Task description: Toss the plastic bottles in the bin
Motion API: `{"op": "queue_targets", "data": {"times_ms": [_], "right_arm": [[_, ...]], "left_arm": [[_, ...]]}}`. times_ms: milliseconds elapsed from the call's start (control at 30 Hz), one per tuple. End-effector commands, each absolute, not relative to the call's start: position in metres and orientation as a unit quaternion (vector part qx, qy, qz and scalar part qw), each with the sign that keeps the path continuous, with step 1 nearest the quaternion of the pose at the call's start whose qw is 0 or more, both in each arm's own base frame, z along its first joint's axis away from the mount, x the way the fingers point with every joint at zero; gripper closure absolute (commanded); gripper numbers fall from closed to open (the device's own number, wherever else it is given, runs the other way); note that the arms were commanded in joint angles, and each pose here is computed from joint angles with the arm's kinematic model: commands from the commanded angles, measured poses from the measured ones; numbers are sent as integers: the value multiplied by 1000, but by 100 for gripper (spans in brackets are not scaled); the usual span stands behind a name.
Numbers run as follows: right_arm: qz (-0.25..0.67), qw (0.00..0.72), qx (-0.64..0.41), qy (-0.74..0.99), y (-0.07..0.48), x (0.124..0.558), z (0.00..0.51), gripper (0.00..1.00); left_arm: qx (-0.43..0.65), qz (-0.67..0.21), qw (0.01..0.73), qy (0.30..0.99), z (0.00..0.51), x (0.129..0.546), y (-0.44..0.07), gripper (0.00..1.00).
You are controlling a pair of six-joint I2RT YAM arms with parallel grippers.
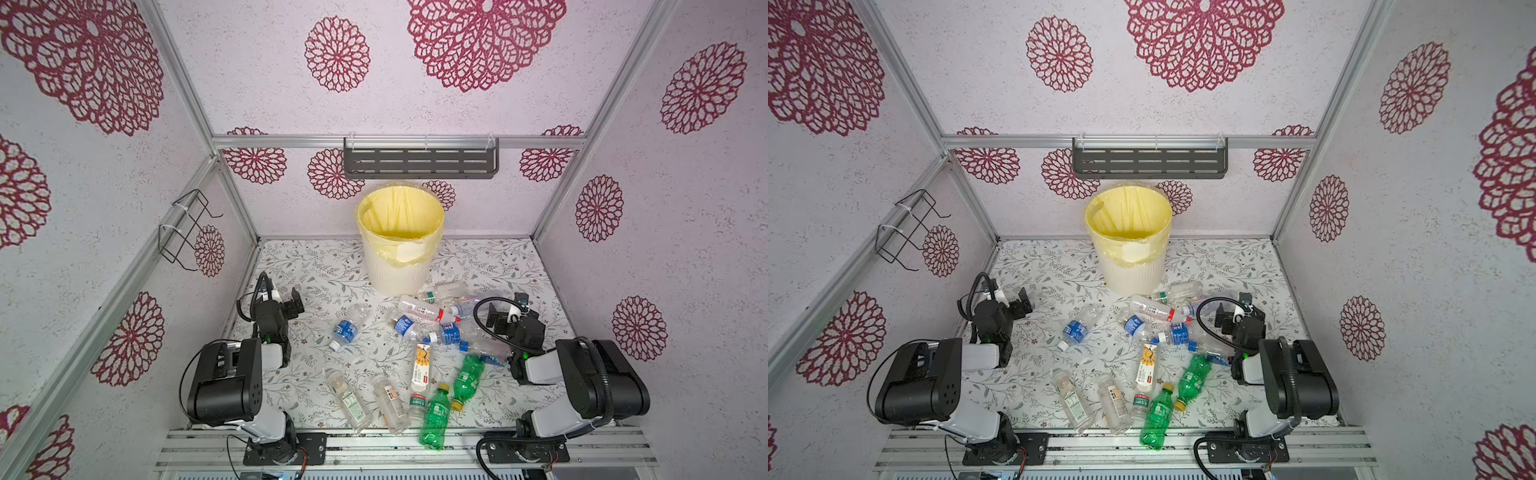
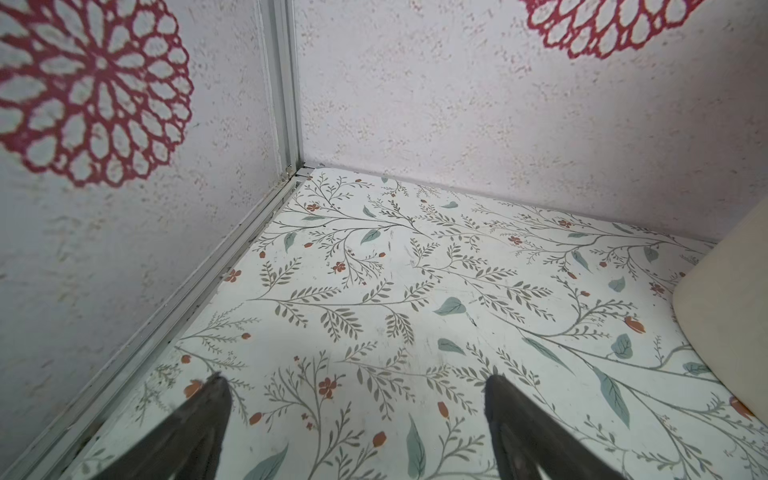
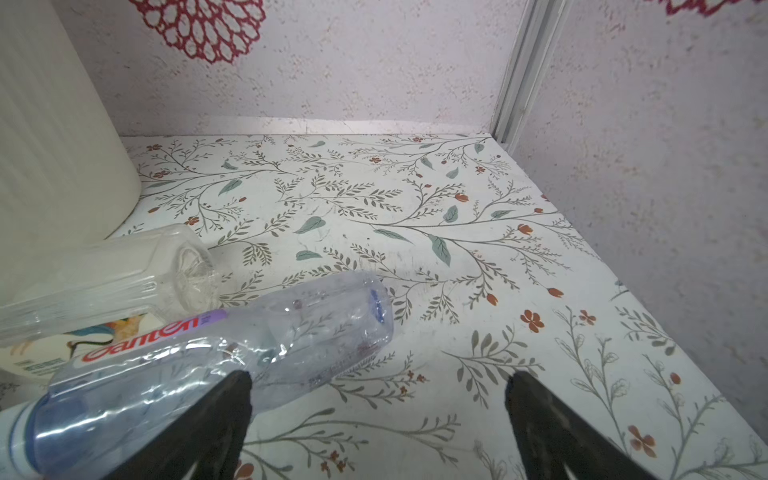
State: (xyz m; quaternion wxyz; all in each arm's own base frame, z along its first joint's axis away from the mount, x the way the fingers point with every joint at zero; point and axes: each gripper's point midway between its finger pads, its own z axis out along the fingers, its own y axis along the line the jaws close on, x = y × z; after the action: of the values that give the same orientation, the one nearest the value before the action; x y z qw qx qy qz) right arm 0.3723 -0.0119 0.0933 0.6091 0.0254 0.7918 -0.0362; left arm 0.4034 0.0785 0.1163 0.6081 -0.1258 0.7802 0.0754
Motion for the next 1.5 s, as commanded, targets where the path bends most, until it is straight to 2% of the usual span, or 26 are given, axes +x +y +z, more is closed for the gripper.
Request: {"op": "queue_targets", "data": {"times_ms": [0, 167, 467, 633, 1067, 1233, 1467], "right_arm": [[-32, 636, 26, 771, -11, 378, 113, 1], [-32, 636, 26, 771, -11, 379, 113, 1], [-32, 636, 27, 771, -12, 378, 113, 1], [-49, 633, 53, 771, -22, 379, 113, 1], [-55, 632, 55, 771, -23, 379, 113, 1], [-67, 664, 68, 741, -26, 360, 123, 1], [-78, 668, 65, 737, -23, 357, 125, 1]], "left_arm": [[-117, 79, 613, 778, 121, 404, 78, 3], [-118, 50, 615, 778, 120, 403, 81, 3], [-117, 53, 616, 777, 121, 403, 81, 3], [-85, 28, 619, 781, 121, 406, 69, 3], [-85, 25, 618, 781, 121, 406, 69, 3], [-97, 34, 619, 779, 121, 404, 74, 3], [-116, 45, 625, 770, 124, 400, 80, 3]]}}
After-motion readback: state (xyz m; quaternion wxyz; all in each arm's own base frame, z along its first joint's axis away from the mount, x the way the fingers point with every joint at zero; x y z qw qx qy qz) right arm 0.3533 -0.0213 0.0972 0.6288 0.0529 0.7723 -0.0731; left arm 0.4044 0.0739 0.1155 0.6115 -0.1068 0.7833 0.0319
